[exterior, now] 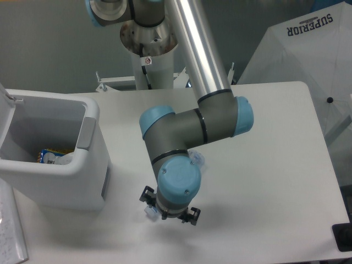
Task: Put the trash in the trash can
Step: 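Lower the gripper around the bottle's cap end and close it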
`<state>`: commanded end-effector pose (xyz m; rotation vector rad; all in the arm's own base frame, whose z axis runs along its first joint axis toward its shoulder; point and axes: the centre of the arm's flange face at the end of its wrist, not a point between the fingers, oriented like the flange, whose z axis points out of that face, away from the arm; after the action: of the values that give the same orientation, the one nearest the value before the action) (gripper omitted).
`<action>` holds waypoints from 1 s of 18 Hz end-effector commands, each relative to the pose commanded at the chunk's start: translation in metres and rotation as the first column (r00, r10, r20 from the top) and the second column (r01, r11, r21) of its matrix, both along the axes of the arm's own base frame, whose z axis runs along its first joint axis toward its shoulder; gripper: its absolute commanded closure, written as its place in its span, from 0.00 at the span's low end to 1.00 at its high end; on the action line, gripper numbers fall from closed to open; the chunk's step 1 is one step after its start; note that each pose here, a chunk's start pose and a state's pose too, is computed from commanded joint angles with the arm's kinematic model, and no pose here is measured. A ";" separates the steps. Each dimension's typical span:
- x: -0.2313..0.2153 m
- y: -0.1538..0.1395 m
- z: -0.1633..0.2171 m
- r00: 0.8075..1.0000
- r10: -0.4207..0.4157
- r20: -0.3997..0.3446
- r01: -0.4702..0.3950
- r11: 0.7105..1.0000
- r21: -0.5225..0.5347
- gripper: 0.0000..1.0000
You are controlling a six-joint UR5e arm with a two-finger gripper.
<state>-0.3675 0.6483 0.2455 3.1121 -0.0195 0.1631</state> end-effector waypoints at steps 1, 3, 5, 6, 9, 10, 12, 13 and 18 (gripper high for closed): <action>0.004 0.001 -0.005 1.000 -0.005 -0.003 0.005 1.000 0.003 0.00; 0.006 0.002 -0.008 1.000 -0.009 -0.010 0.009 1.000 0.012 0.00; 0.008 0.003 -0.015 1.000 -0.014 -0.003 0.014 1.000 0.004 0.00; 0.009 0.005 -0.017 1.000 -0.018 -0.002 0.018 1.000 0.003 0.00; 0.016 0.008 -0.034 0.998 -0.059 -0.026 0.058 0.997 -0.050 0.00; 0.019 0.009 -0.039 0.996 -0.073 -0.041 0.070 0.995 -0.076 0.00; 0.023 0.011 -0.052 0.994 -0.090 -0.054 0.083 0.990 -0.116 0.00; 0.025 0.012 -0.055 0.994 -0.095 -0.054 0.088 0.989 -0.121 0.01; 0.026 0.012 -0.056 0.994 -0.096 -0.050 0.089 0.988 -0.125 0.33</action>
<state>-0.3411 0.6602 0.1896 2.9837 -0.1466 0.0723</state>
